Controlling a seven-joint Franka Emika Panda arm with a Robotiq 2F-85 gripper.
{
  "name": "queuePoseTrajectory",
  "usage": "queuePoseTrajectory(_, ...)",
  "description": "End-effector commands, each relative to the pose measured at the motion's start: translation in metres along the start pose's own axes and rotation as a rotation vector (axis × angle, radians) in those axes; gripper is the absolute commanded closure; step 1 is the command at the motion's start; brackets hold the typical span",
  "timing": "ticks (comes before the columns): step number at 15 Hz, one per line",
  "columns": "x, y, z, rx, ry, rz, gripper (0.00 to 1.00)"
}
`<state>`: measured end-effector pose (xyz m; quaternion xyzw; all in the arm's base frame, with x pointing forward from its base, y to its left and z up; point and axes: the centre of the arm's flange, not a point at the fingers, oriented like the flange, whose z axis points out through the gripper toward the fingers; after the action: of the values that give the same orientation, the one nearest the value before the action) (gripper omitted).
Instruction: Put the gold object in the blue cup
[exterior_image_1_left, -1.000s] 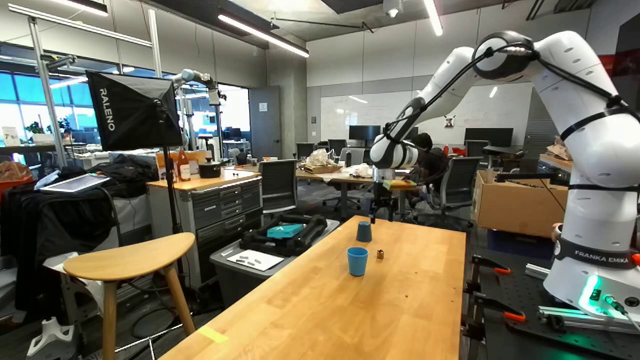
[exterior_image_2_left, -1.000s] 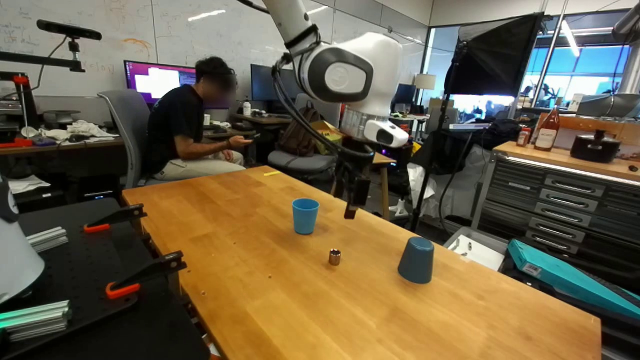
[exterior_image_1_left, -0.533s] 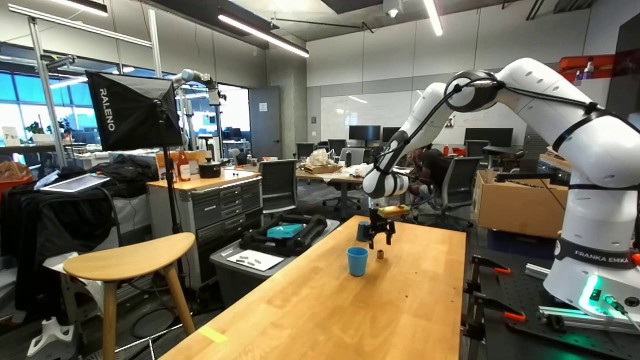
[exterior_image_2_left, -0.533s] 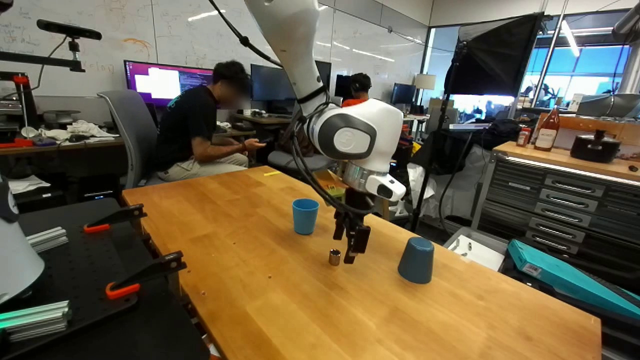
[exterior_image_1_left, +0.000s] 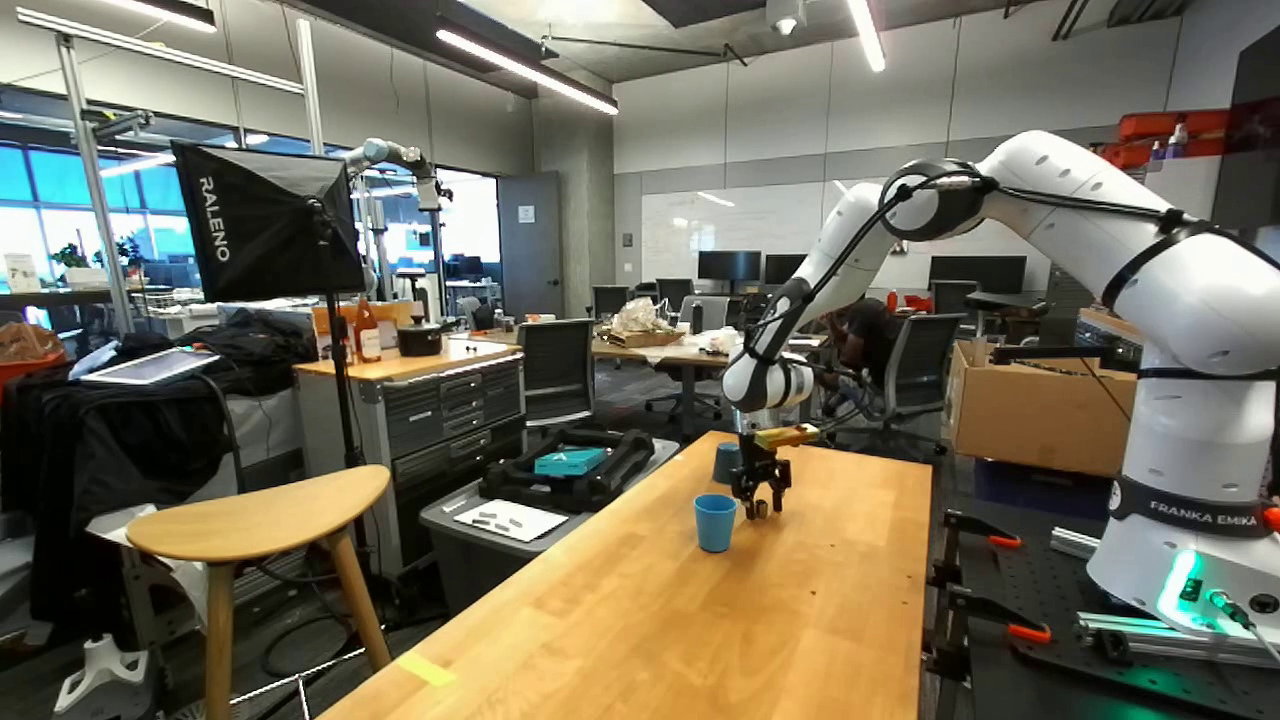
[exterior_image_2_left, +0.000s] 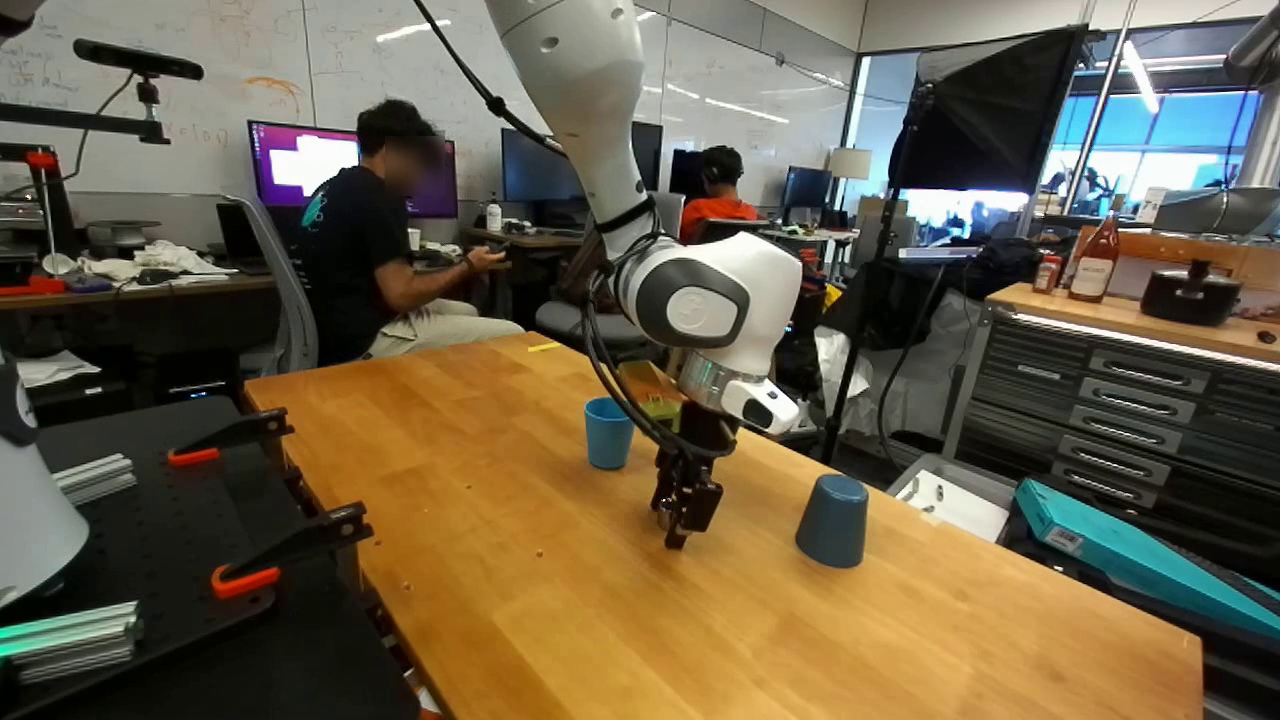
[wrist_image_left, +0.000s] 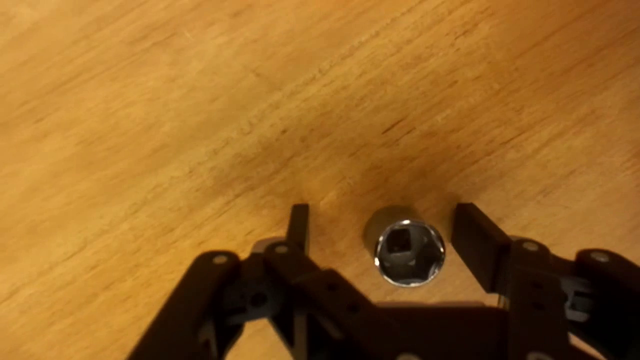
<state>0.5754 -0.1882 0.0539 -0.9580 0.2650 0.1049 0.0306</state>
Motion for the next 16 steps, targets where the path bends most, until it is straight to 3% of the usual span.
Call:
queuePoseTrajectory(1, 0.017, 0.007, 0.003, 0.03, -0.033, 0.039, 0.58)
queuePoseTrajectory(6, 0.02, 0.018, -0.016, 0.076, -0.052, 0.068, 0.94)
queuePoseTrajectory(10, 0.014, -0.004, -0.077, 0.183, -0.046, 0.022, 0.9)
queuePoseTrajectory(13, -0.005, -0.049, -0.133, 0.286, -0.046, -0.089, 0.9)
queuePoseTrajectory(16, -0.023, -0.088, -0.156, 0.348, -0.121, -0.172, 0.9)
